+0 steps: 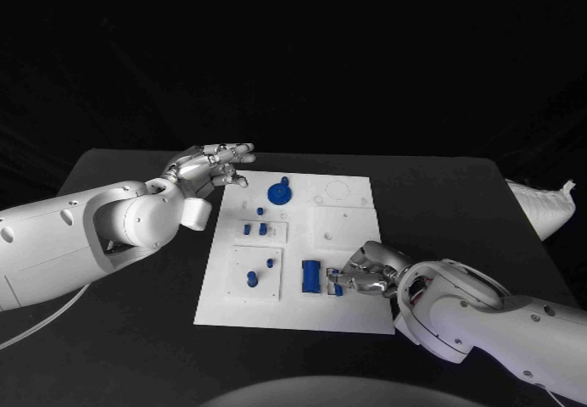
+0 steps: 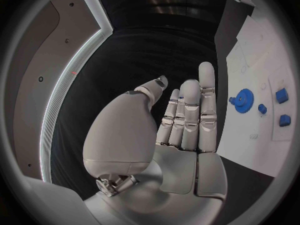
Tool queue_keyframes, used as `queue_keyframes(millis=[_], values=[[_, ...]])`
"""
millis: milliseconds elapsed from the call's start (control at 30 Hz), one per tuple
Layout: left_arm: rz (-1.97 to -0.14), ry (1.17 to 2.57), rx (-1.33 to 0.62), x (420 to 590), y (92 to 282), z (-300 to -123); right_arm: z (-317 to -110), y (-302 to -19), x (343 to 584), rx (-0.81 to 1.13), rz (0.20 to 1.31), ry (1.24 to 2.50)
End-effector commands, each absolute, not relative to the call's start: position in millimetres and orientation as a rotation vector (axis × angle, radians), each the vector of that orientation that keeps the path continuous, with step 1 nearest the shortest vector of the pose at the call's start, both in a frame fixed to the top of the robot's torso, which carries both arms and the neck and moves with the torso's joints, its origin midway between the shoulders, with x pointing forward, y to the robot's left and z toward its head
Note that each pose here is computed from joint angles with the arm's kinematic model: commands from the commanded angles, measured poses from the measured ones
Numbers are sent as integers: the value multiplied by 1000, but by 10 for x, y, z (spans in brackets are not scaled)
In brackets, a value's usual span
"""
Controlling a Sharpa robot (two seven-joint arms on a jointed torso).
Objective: Assemble the parts on the task board
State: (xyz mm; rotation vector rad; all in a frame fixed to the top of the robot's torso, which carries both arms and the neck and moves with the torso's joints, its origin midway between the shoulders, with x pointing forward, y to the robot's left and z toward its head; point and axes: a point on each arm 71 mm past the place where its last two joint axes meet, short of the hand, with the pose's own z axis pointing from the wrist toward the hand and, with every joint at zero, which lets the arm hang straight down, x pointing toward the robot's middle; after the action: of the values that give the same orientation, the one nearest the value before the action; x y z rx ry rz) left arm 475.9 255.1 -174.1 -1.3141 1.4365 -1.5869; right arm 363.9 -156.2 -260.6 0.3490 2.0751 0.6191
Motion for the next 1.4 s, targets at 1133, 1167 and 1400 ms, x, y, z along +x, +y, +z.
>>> queue_keyframes(millis=[1133,1167,1400], values=[[-1617,1453,-1297,4746,2515,-1729,-2591,-1501,3637,307,620,2060],[-1617,1453,-1297,4745,2514,-1729,-2591,-1502,3640,308,620,2059],[-1618,1456,-1295,4744,2511,-1728,-2592,-1506,3650,307,617,2059]])
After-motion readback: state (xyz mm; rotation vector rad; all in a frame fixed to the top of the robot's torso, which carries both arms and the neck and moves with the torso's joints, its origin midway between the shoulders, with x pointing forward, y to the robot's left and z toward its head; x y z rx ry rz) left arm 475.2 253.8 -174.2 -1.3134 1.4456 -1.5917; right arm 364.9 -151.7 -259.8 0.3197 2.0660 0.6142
